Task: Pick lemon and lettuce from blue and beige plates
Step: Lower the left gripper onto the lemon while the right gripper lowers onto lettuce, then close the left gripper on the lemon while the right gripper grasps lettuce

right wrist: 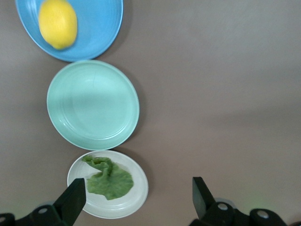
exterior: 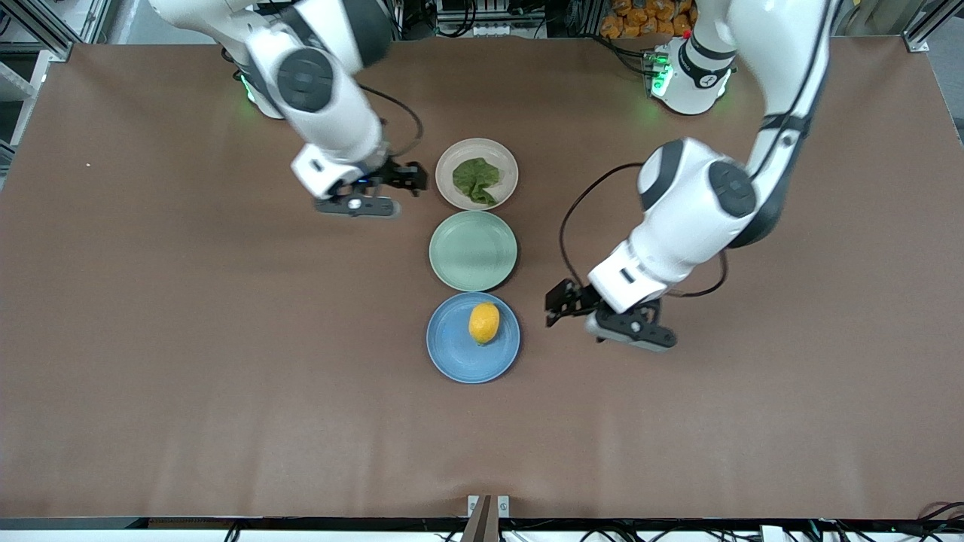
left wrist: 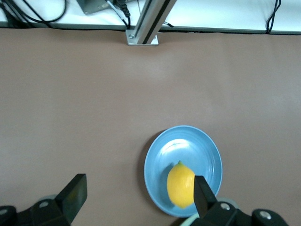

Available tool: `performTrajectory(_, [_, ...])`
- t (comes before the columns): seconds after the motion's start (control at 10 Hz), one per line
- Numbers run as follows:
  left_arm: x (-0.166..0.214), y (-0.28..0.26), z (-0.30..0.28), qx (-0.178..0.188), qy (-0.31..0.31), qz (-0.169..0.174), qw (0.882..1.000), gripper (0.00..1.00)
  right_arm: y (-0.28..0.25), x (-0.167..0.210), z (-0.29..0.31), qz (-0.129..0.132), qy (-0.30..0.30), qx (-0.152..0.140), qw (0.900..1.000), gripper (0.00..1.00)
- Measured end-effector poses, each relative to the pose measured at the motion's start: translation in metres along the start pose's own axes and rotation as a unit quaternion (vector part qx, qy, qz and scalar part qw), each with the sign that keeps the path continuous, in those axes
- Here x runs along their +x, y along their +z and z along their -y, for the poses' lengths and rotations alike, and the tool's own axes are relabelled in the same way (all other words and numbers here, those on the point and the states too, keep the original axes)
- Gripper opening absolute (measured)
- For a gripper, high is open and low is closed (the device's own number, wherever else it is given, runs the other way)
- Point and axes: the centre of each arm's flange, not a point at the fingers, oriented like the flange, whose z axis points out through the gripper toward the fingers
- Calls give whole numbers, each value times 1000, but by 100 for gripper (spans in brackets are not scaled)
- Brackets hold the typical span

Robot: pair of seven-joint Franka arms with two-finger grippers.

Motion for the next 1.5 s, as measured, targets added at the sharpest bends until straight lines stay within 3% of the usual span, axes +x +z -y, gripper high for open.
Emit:
performTrajectory(0.3, [-32,82,-31,-13,19,5,1000,100,104,-32,68,-3,26,-14,1000,100])
performTrajectory(0.6, [-48,114,-42,-17,27,7,999,100,170,-70,92,4,9,-16,1000,100])
performTrajectory(0.9, [-70,151,-53,-23,33,-5,999,100,202,-85,83,-9,5,7,1000,100])
performTrajectory(1.5, [-87,179,-57,-23,33,2,999,100,239,-96,83,7,-1,6,1000,100])
